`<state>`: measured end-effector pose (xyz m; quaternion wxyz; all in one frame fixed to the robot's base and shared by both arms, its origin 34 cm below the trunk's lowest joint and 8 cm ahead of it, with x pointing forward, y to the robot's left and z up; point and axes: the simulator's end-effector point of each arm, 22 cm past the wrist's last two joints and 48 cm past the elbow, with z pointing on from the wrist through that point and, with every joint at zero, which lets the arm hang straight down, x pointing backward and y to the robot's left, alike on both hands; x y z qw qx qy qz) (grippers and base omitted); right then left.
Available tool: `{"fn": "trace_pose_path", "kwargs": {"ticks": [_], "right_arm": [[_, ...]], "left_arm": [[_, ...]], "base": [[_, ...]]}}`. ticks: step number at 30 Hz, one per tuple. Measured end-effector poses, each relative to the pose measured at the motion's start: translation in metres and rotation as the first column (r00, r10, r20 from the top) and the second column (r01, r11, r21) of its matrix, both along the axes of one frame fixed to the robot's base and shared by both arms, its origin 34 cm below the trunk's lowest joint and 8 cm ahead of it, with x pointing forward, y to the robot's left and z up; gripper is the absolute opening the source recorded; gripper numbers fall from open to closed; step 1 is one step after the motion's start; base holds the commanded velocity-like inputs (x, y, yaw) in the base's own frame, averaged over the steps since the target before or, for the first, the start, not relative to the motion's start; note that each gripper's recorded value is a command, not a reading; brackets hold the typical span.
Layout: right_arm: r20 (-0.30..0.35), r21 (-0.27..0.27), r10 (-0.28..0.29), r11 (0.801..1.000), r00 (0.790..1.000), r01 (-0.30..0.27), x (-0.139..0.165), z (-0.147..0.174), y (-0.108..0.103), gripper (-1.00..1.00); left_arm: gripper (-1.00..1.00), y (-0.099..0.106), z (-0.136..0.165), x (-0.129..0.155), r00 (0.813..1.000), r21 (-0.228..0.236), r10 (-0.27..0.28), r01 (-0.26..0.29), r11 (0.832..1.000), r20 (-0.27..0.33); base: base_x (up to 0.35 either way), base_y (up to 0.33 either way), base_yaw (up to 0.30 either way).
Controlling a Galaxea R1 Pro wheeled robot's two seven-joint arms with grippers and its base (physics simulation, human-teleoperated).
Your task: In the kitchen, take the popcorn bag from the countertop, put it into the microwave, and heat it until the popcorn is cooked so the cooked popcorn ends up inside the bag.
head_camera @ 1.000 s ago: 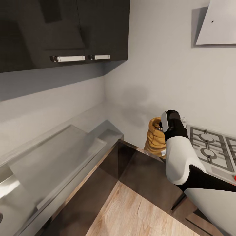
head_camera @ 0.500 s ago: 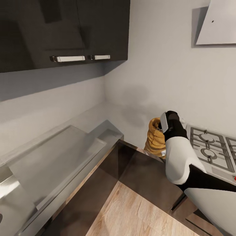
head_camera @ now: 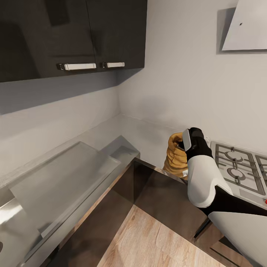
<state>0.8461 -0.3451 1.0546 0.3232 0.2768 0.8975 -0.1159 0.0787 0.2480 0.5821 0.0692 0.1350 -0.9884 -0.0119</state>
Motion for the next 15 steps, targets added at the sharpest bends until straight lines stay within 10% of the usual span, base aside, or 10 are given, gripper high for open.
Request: {"fn": "trace_pose_path", "kwargs": {"ticks": [15], "right_arm": [[0.001,0.023,0.007,1.000,1.000,-0.007,0.0010,-0.0034,0.0058,1.00]], "left_arm": [[1.00,0.0000,0.0000,0.0000,1.000,0.000,0.000,0.000,1.000,0.000]], "base": [[0.000,0.000,0.000]]}}
